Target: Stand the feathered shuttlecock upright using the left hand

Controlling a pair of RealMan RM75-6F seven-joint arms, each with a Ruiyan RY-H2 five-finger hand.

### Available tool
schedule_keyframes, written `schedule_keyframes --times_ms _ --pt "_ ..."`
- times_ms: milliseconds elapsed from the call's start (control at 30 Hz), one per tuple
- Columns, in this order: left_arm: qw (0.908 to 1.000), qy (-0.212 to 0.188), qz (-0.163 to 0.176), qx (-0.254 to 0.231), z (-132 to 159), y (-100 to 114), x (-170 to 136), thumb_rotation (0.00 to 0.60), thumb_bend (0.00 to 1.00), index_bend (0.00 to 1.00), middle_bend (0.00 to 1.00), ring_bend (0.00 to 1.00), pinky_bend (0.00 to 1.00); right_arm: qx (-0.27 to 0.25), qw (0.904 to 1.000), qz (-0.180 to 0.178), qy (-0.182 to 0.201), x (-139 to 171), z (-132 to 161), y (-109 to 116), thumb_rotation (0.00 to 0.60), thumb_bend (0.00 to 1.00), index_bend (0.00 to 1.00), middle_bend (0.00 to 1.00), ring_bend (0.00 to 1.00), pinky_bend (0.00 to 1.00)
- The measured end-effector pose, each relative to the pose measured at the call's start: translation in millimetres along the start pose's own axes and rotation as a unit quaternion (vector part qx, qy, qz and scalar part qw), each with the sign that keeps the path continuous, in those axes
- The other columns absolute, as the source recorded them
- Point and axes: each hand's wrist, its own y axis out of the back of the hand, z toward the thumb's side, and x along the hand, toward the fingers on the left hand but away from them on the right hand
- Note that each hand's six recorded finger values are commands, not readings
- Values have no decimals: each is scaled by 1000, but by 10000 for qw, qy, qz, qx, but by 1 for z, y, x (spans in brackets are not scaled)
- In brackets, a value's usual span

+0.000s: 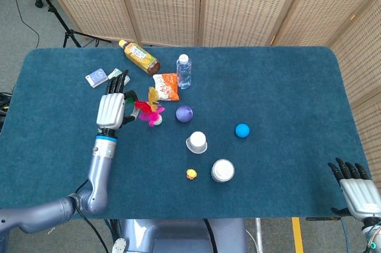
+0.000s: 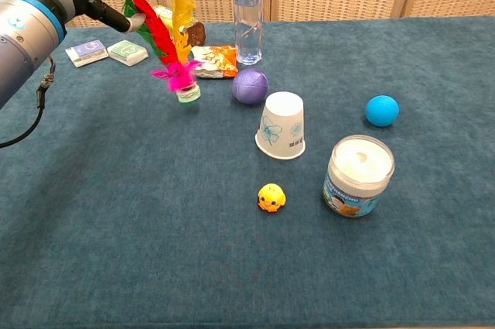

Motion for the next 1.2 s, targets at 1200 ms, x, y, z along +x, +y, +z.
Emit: schedule_keyframes --times_ms 1200 --pt "9996 -51 -242 121 -18 -1 -18 600 317 585 0 0 0 38 9999 -121 20 2 3 3 600 0 0 0 0 0"
